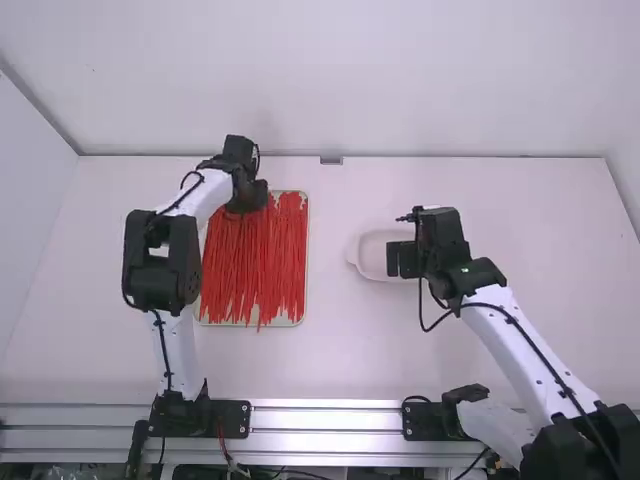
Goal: Fasten the cable tie
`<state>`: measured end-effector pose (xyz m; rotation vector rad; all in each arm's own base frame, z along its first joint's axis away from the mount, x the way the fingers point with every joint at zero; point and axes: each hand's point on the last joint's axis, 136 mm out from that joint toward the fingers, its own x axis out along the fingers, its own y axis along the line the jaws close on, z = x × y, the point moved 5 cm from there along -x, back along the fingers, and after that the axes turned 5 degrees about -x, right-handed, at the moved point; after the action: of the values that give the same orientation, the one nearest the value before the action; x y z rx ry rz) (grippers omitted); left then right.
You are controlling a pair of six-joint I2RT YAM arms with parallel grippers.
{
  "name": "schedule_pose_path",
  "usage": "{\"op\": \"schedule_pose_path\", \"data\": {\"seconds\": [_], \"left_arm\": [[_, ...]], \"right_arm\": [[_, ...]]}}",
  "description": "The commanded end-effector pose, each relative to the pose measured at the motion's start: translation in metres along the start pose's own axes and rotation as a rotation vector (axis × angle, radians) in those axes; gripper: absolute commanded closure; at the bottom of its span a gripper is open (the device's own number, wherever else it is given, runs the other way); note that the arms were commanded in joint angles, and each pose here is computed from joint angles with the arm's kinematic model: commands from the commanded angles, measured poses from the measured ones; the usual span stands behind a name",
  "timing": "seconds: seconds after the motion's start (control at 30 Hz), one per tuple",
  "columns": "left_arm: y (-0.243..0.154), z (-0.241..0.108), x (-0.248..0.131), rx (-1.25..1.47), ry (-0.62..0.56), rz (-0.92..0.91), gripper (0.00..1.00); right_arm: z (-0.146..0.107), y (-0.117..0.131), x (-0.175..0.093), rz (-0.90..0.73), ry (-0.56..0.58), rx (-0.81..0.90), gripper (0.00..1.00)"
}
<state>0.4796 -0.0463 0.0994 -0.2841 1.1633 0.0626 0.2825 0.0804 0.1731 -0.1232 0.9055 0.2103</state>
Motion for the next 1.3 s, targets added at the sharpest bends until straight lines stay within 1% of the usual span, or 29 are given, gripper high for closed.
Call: {"op": "schedule_pose_path", "data": {"seconds": [0.0,0.23,0.37,0.53,0.7,0.9,1.07,1.27], "left_arm": [[-0.008,0.016,-0.026,0.003,-0.054,-0.012,0.99],[-0.018,0.033,-0.087,0.009,-0.15,-0.045,0.99],[-0.022,0.034,-0.134,0.019,-0.226,-0.037,0.99],[-0.028,0.025,-0.184,0.038,-0.295,-0.026,0.99],[-0.039,0.013,-0.224,0.069,-0.37,-0.041,0.98],[-0.039,-0.008,-0.254,0.087,-0.429,-0.008,0.99],[-0.027,-0.032,-0.276,0.081,-0.494,-0.02,0.98],[-0.013,-0.06,-0.286,0.072,-0.586,-0.058,0.99]], "right_arm": [[0.011,0.0,-0.004,-0.004,-0.026,0.004,0.02],[0.013,0.0,-0.004,-0.003,-0.036,0.003,0.02],[0.013,0.0,-0.004,-0.005,-0.038,0.005,0.02],[0.014,0.001,-0.004,-0.002,-0.04,0.003,0.02],[0.014,0.001,-0.004,-0.001,-0.04,0.002,0.02],[0.014,0.001,-0.004,-0.002,-0.04,0.003,0.02],[0.015,0.004,-0.004,0.023,-0.048,0.007,0.02],[0.019,0.013,-0.005,0.1,-0.065,0.005,0.02]]}}
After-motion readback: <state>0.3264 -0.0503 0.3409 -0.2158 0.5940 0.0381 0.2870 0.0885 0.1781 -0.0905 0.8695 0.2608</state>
